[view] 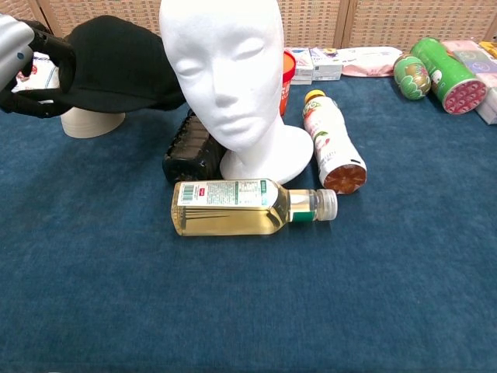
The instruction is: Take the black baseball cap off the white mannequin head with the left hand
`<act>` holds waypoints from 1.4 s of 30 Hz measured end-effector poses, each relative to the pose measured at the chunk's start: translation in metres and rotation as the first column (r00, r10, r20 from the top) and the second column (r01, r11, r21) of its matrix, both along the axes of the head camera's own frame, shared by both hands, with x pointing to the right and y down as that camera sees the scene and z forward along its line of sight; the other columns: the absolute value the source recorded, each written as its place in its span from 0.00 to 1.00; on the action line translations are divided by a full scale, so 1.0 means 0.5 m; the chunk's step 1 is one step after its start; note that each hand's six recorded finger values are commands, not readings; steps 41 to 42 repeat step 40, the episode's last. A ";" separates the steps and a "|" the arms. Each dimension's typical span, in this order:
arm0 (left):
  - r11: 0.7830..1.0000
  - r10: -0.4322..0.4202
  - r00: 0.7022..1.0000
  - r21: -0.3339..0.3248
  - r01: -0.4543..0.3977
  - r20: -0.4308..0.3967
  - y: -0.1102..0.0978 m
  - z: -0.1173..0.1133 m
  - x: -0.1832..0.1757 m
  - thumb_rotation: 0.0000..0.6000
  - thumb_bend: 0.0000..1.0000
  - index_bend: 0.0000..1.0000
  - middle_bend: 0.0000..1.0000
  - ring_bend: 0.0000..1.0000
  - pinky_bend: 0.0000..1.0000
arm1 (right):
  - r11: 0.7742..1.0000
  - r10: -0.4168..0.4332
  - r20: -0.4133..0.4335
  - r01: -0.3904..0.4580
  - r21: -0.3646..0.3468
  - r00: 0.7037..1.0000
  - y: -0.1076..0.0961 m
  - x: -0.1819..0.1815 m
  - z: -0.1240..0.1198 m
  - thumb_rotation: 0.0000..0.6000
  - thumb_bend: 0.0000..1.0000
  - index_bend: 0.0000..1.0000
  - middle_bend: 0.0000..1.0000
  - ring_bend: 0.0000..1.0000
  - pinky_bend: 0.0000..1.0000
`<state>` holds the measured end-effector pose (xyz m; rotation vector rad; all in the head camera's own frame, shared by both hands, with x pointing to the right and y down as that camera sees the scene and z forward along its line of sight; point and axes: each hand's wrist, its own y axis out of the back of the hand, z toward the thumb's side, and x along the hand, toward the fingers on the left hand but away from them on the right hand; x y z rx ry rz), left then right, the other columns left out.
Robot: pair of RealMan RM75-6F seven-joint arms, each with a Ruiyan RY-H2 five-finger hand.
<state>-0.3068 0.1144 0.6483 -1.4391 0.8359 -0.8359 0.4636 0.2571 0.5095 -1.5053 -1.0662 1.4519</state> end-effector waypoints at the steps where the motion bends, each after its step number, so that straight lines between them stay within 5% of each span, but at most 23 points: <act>1: 1.000 0.002 1.000 -0.003 -0.002 0.013 0.002 0.001 0.002 1.00 0.26 0.52 0.31 0.23 0.47 | 1.000 -0.001 0.001 0.001 -0.001 1.000 0.000 0.000 0.000 1.00 0.00 0.16 0.01 0.00 0.00; 5: 0.999 0.004 0.999 -0.035 -0.002 0.034 0.010 0.004 0.006 1.00 0.10 0.15 0.03 0.02 0.31 | 1.000 -0.003 0.001 0.003 -0.002 1.000 0.002 -0.002 -0.001 1.00 0.00 0.16 0.01 0.00 0.00; 8: 0.997 -0.004 0.999 -0.079 0.007 0.040 0.014 0.007 0.007 1.00 0.03 0.02 0.00 0.00 0.24 | 1.000 -0.002 0.001 0.002 -0.002 1.000 0.002 -0.001 -0.001 1.00 0.00 0.16 0.01 0.00 0.00; 17: 0.983 -0.034 0.999 -0.179 0.037 0.021 0.022 -0.028 -0.003 1.00 0.00 0.00 0.00 0.00 0.16 | 1.000 -0.002 -0.001 0.002 -0.006 1.000 0.002 -0.002 0.000 1.00 0.00 0.16 0.01 0.00 0.00; 25: 0.971 -0.106 0.991 -0.222 0.086 -0.079 0.023 -0.120 -0.050 1.00 0.00 0.00 0.00 0.00 0.15 | 1.000 -0.005 0.001 0.005 -0.003 1.000 0.004 -0.004 -0.003 1.00 0.00 0.16 0.01 0.00 0.00; 33: 0.966 -0.224 0.965 -0.164 0.201 -0.136 0.014 -0.243 -0.178 1.00 0.00 0.00 0.00 0.00 0.14 | 1.000 -0.015 -0.002 0.015 -0.001 1.000 0.007 -0.009 -0.004 1.00 0.00 0.16 0.01 0.00 0.00; 36: 0.948 -0.292 0.942 -0.181 0.261 -0.168 0.031 -0.260 -0.235 1.00 0.00 0.00 0.00 0.00 0.13 | 1.000 -0.016 -0.006 0.016 0.007 1.000 0.006 -0.010 -0.007 1.00 0.00 0.16 0.01 0.00 0.00; 40: 0.887 -0.430 0.892 -0.252 0.387 -0.142 0.085 -0.260 -0.327 1.00 0.00 0.00 0.00 0.00 0.09 | 1.000 -0.015 -0.018 0.016 0.022 1.000 0.005 -0.009 -0.010 1.00 0.00 0.16 0.01 0.00 0.00; 42: 0.887 -0.430 0.892 -0.252 0.387 -0.142 0.085 -0.260 -0.327 1.00 0.00 0.00 0.00 0.00 0.09 | 1.000 -0.015 -0.018 0.016 0.022 1.000 0.005 -0.009 -0.010 1.00 0.00 0.16 0.01 0.00 0.00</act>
